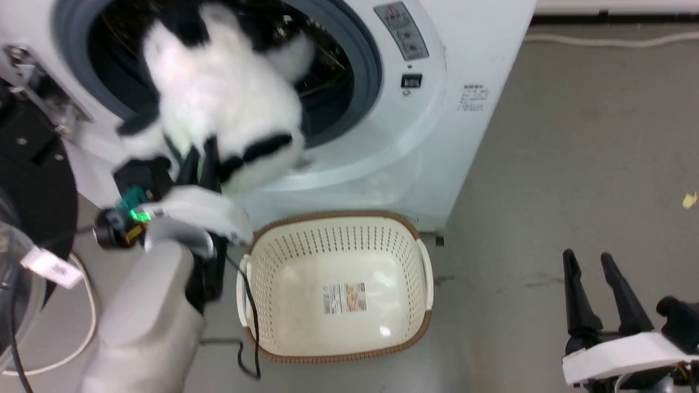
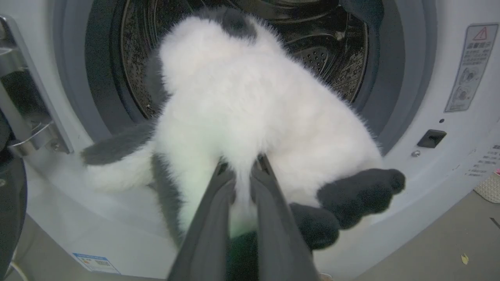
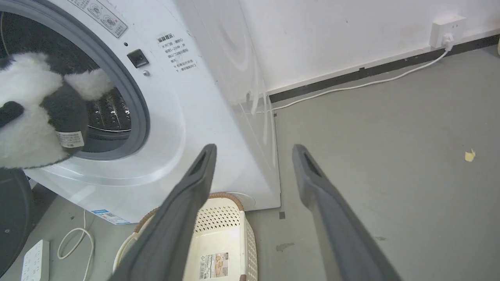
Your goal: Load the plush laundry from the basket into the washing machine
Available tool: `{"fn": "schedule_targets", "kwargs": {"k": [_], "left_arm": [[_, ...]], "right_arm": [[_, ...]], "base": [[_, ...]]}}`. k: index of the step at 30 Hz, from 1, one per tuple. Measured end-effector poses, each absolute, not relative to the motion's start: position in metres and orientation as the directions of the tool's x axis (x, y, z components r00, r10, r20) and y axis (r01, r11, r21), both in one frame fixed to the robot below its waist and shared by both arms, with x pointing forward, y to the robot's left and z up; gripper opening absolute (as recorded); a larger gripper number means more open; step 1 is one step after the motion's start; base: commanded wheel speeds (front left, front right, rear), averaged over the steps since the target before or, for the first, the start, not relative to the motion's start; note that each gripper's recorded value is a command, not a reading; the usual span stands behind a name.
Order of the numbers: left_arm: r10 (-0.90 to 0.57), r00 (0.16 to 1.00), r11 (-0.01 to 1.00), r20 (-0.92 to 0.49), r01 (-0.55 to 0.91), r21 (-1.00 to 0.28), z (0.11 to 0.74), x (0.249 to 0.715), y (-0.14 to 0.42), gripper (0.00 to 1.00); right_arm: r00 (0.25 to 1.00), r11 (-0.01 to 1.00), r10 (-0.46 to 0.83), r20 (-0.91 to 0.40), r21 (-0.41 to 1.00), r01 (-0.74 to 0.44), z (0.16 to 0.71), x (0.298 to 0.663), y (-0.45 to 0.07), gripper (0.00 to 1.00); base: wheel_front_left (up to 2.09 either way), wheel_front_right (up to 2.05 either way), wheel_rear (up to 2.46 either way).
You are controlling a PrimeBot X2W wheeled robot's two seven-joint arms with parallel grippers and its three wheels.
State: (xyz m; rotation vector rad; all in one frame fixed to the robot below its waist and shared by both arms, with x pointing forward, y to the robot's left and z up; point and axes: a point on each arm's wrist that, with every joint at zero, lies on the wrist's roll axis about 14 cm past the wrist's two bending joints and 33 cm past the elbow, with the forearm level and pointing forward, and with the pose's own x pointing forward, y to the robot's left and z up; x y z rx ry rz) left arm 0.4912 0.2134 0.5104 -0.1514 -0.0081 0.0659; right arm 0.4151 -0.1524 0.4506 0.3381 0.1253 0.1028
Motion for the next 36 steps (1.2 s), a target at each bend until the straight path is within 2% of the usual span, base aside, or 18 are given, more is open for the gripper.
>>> {"fn": "schedule_targets", "kwargs": {"k": [11,23,36], "left_arm": [[0.086,0.995,0.986,0.041,-0.079,-0.147,0.509,0.579,0.218,0.0],[0.06,0.994,0.994,0.095,-0.051,-0.099,0.498,0.663,0.216,0.0],[0.079,0.995,0.995,0.063,-0.076,-0.059,0.465,0.718,0.226,0.0]], "right_arm": [[0.98,0.949,0.084,-0.178,0.314,-0.024,0.417,0.44,-0.167,1.0],[0.958,0.959,0.012,-0.286,0.274,0.07,0.368,0.446,-0.194,1.0],[0.934,0.968,-0.038,-0.355,0.219,0.122,0.337,0.443,-0.217,1.0]], "base": [[0.0,0.0,0.0],[0.0,0.0,0.0],[0.0,0.0,0.0]]}}
